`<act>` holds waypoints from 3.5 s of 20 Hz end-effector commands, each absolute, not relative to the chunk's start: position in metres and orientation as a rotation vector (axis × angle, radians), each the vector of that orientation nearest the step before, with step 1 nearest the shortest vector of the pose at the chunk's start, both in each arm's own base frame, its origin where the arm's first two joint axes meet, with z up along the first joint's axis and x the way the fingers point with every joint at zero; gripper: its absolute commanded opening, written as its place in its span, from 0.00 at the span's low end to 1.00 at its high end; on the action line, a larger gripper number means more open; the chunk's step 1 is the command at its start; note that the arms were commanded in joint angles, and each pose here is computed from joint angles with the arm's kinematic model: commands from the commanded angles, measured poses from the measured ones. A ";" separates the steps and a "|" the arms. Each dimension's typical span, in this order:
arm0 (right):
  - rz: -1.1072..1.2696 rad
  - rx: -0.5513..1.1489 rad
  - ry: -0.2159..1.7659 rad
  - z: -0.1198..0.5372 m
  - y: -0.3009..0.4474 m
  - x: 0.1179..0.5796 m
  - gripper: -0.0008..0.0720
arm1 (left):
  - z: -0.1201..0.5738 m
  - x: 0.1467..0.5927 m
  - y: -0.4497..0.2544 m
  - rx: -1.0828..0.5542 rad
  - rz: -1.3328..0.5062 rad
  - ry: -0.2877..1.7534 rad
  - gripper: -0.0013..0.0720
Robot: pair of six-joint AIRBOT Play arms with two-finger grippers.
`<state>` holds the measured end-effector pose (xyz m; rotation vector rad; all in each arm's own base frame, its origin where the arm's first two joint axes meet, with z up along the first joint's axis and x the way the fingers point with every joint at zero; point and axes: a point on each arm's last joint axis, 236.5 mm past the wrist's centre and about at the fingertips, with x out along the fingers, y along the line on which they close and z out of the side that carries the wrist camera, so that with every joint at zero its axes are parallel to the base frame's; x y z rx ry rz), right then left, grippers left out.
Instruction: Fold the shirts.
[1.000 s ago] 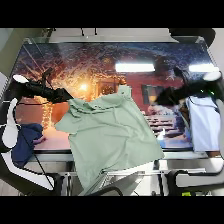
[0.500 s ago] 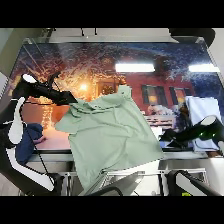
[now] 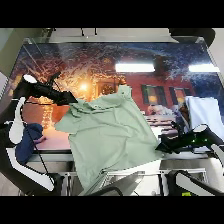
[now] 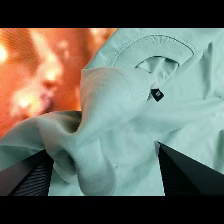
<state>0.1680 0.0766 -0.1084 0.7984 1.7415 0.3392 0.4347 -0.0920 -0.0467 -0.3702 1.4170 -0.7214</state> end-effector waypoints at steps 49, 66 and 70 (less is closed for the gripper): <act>0.352 0.878 1.753 -0.098 0.048 0.232 0.48 | -0.085 0.228 -0.096 -0.572 -0.331 1.645 0.96; 0.415 0.892 1.894 -0.133 0.118 0.160 0.49 | -0.075 0.240 -0.096 -0.464 -0.410 1.770 0.25; 0.467 0.926 1.832 -0.127 0.127 0.171 0.48 | -0.058 0.245 -0.070 -0.451 -0.353 1.694 0.24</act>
